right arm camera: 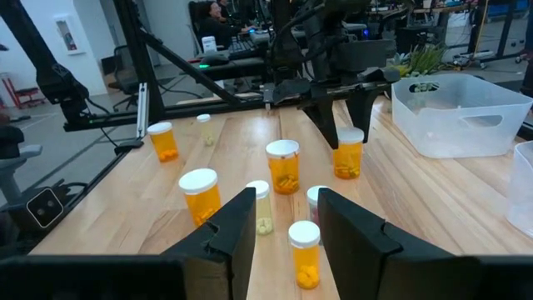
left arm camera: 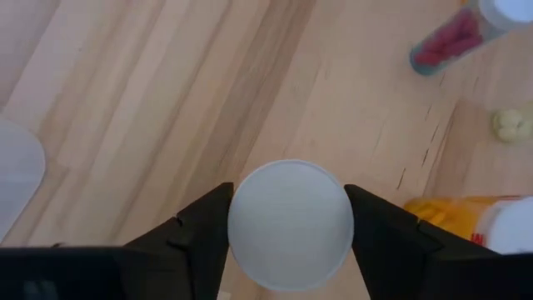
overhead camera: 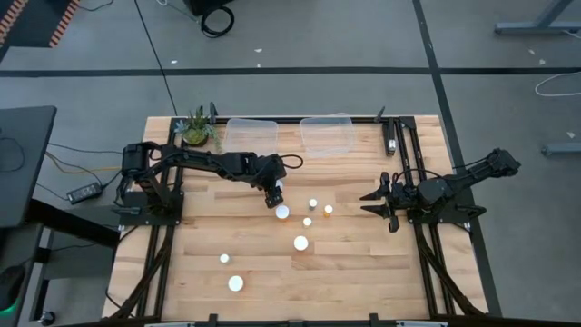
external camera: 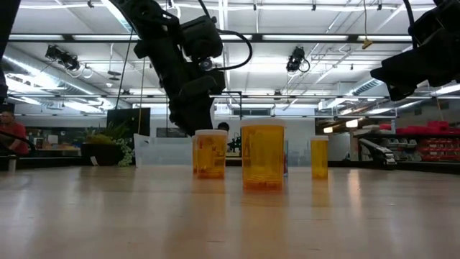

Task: Pick and place medicine bottles into bin by pill shape (circle, oval)
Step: Put the top large orange pill bottle into the left bin

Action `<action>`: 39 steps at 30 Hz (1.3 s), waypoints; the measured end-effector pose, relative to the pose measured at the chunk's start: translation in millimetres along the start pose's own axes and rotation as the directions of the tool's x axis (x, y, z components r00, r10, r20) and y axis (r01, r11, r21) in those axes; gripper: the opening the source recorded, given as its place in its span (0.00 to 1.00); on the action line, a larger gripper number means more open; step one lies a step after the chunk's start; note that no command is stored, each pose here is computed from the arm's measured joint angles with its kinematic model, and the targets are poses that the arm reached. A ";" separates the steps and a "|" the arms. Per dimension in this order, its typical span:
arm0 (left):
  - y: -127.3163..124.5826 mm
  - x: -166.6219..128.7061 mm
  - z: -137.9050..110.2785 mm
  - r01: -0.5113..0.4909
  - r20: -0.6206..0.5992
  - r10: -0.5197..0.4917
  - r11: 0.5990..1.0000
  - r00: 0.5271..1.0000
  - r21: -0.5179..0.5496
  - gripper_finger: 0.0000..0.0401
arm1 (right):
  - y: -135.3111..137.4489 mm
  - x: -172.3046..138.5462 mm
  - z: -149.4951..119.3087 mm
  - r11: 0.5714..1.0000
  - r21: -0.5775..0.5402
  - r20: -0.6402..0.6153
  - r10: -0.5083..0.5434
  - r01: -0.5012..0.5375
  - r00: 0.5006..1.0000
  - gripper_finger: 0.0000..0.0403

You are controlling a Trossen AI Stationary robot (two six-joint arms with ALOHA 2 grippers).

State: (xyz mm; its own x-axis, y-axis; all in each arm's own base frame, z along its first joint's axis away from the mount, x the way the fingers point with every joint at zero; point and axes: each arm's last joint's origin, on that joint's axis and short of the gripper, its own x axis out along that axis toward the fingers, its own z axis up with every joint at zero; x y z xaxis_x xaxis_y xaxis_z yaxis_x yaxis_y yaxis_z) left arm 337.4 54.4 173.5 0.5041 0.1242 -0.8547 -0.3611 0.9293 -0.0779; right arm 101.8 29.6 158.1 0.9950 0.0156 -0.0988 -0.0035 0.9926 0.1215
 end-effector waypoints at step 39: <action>151.9 -84.7 80.9 -0.228 0.057 0.242 0.954 0.969 -0.194 0.57 | 0.0 0.0 0.0 1.000 0.000 0.000 0.000 0.000 1.000 0.34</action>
State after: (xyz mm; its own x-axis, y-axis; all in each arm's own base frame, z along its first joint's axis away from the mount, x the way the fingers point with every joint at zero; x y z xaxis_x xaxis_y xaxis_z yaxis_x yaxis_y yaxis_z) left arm 303.3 213.2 275.6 0.4450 0.3653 -0.8176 -0.6114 0.7911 0.0207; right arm 101.8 29.6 158.1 0.9950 0.0157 -0.0988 -0.0036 0.9926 0.1215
